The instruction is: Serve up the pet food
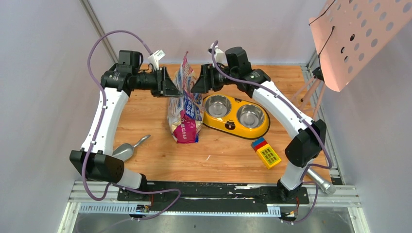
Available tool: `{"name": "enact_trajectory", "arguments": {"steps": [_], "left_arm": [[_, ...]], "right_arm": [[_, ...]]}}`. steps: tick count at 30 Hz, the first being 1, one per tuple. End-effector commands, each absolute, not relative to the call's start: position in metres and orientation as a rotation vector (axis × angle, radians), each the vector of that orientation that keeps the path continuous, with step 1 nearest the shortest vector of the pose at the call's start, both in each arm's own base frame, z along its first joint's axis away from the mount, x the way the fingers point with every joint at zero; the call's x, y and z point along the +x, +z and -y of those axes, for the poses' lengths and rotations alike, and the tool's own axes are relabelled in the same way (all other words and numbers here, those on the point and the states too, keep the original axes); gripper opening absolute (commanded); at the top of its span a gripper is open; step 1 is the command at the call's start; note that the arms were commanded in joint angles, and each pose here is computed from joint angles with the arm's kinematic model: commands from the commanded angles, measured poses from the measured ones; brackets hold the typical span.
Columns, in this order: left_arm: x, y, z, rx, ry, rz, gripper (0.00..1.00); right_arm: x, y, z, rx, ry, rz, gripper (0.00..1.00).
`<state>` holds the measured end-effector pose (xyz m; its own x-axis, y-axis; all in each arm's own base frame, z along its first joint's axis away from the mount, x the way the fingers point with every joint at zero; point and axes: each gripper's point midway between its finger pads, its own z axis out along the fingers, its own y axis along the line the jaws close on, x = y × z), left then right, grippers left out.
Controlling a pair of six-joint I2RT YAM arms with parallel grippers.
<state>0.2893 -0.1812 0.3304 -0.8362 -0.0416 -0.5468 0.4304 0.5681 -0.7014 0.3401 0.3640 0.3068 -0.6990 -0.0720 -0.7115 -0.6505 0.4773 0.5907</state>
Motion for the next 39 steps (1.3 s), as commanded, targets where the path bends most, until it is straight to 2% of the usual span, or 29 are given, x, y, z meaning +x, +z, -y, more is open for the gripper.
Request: {"name": "enact_trajectory", "arguments": {"steps": [1,6,10,12,24,30,35,39], "left_arm": [[0.279,0.335,0.184,0.366,-1.218,-2.265,0.41],[0.277,0.33,0.191,0.376,-1.231,-2.288,0.42],[0.279,0.324,0.19,0.362,-1.202,-2.315,0.36],[0.282,0.319,0.188,0.35,-1.178,-2.333,0.28],[0.28,0.309,0.194,0.319,-1.24,-2.361,0.0],[0.278,0.31,0.197,0.309,-1.271,-2.356,0.0],[0.277,0.315,0.198,0.31,-1.27,-2.347,0.0],[0.278,0.315,0.196,0.309,-1.25,-2.343,0.0]], "right_arm": [[0.333,0.342,-0.354,-0.631,1.187,-1.989,0.65],[0.331,0.345,-0.352,-0.627,1.172,-1.981,0.65],[0.326,0.354,-0.356,-0.662,1.169,-1.948,0.66],[0.322,0.358,-0.362,-0.681,1.182,-1.939,0.67],[0.319,0.348,-0.397,-0.693,1.324,-2.002,0.72],[0.324,0.331,-0.398,-0.652,1.312,-2.059,0.7],[0.329,0.326,-0.395,-0.627,1.272,-2.079,0.62],[0.329,0.324,-0.395,-0.627,1.265,-2.08,0.52]]}}
